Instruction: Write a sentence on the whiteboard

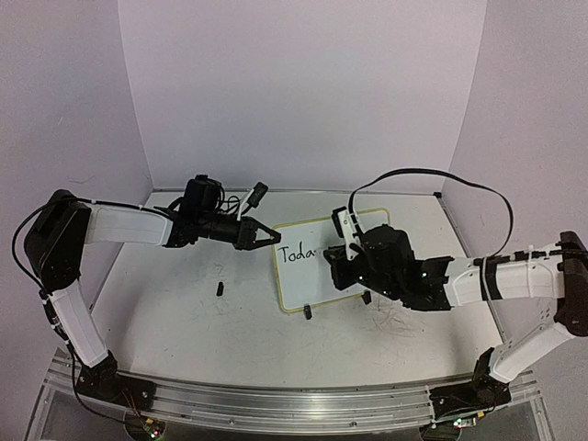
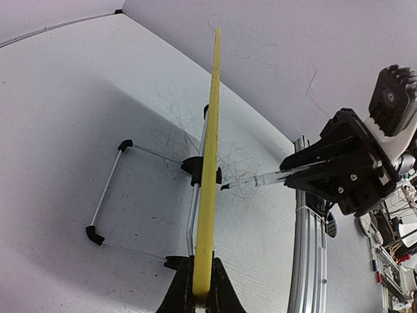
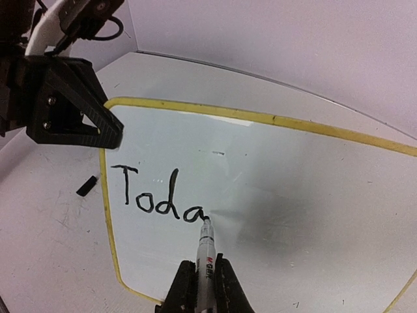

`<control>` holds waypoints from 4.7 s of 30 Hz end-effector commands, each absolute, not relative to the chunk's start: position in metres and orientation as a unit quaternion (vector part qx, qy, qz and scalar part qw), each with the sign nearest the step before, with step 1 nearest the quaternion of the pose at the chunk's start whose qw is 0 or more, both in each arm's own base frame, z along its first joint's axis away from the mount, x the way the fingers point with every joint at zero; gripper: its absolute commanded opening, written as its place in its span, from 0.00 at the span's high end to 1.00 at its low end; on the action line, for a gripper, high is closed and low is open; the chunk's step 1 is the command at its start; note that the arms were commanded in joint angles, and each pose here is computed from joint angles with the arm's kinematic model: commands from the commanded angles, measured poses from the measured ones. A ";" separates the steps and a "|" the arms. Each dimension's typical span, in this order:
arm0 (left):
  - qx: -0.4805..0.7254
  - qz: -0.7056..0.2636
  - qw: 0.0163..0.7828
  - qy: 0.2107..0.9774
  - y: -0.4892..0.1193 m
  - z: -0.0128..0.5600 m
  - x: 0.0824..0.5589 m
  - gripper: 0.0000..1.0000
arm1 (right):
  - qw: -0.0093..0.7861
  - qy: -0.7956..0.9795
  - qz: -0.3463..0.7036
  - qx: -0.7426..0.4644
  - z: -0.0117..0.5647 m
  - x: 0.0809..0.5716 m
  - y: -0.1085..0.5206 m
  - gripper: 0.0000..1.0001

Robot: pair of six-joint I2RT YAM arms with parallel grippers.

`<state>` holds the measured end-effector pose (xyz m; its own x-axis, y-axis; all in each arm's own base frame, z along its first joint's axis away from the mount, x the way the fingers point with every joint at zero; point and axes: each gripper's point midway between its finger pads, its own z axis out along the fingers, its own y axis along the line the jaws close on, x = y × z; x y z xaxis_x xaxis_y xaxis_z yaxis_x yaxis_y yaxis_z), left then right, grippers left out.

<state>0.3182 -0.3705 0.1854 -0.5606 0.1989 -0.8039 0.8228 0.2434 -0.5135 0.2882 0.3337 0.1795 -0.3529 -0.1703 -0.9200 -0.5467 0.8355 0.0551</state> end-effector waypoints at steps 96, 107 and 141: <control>0.373 -0.510 0.336 0.699 -0.369 0.215 0.310 1.00 | 0.562 0.792 0.155 -0.182 0.203 0.311 0.326 1.00; 0.374 -0.509 0.337 0.698 -0.369 0.215 0.310 1.00 | 0.530 0.810 0.159 -0.196 0.177 0.300 0.322 1.00; 0.373 -0.508 0.337 0.700 -0.369 0.214 0.311 1.00 | 0.515 0.799 0.222 -0.216 0.184 0.286 0.351 1.00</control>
